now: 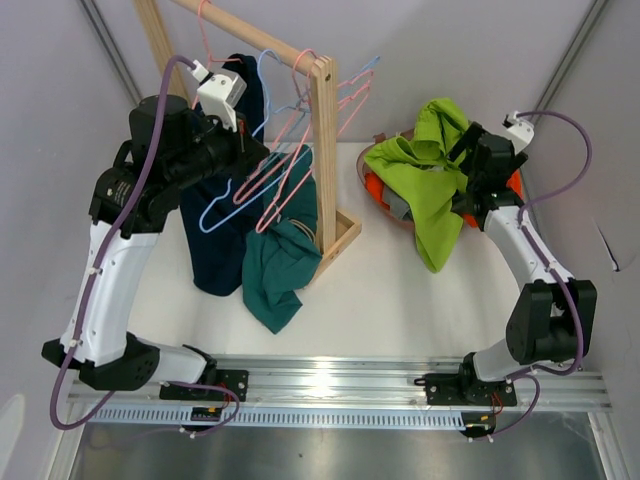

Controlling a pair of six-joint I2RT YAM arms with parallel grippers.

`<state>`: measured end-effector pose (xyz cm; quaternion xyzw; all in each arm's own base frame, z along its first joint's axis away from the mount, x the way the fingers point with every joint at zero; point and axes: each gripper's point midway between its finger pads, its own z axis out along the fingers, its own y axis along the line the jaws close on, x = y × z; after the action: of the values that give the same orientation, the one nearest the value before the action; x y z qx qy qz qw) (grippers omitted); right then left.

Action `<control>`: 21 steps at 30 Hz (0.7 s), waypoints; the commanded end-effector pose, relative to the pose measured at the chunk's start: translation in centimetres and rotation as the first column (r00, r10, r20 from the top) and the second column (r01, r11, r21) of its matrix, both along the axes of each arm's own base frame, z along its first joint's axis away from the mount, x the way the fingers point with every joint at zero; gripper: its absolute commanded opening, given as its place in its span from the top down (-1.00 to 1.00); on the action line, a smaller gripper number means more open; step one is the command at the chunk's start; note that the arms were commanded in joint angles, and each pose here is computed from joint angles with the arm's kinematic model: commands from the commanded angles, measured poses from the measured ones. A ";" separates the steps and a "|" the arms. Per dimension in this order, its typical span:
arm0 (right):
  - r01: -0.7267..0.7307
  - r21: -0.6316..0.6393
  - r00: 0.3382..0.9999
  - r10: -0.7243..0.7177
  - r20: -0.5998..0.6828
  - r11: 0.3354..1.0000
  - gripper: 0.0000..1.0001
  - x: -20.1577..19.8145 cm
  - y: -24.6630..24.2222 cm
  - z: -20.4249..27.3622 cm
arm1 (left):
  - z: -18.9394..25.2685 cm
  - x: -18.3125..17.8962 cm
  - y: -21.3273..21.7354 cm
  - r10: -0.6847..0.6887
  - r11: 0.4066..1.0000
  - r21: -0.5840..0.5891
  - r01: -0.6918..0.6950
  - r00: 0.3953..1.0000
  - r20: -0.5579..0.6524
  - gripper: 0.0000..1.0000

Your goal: Remove the shorts from the hanger

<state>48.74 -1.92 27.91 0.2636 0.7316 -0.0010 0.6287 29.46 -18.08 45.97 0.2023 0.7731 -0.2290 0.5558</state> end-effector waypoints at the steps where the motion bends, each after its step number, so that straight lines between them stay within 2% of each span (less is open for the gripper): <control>1: -0.036 0.036 0.998 0.034 0.046 0.999 -0.99 -0.8 1.0 0.5 | 3.4 0.7 -0.4 -0.013 0.998 -0.066 0.021 0.992 0.126 1.00; 8: -0.049 0.052 0.999 0.049 0.008 0.997 -0.99 -1.8 1.4 -1.9 | 6.1 -0.7 -1.1 -0.070 0.988 -0.124 0.095 0.978 0.195 1.00; 16: -0.073 0.063 0.997 0.075 -0.032 0.995 -0.99 -1.9 2.7 -4.3 | 9.4 -0.4 -1.9 -0.098 0.979 -0.148 0.141 0.960 0.263 1.00; 21: -0.074 0.071 0.996 0.077 -0.048 0.995 -0.99 -2.3 2.8 -5.3 | 9.0 1.4 -2.2 -0.071 0.985 -0.139 0.101 0.976 0.207 1.00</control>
<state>46.43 0.70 20.98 0.2493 0.7764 0.0245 0.5784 30.34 -19.92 51.27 0.2146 0.7271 -0.2762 0.5908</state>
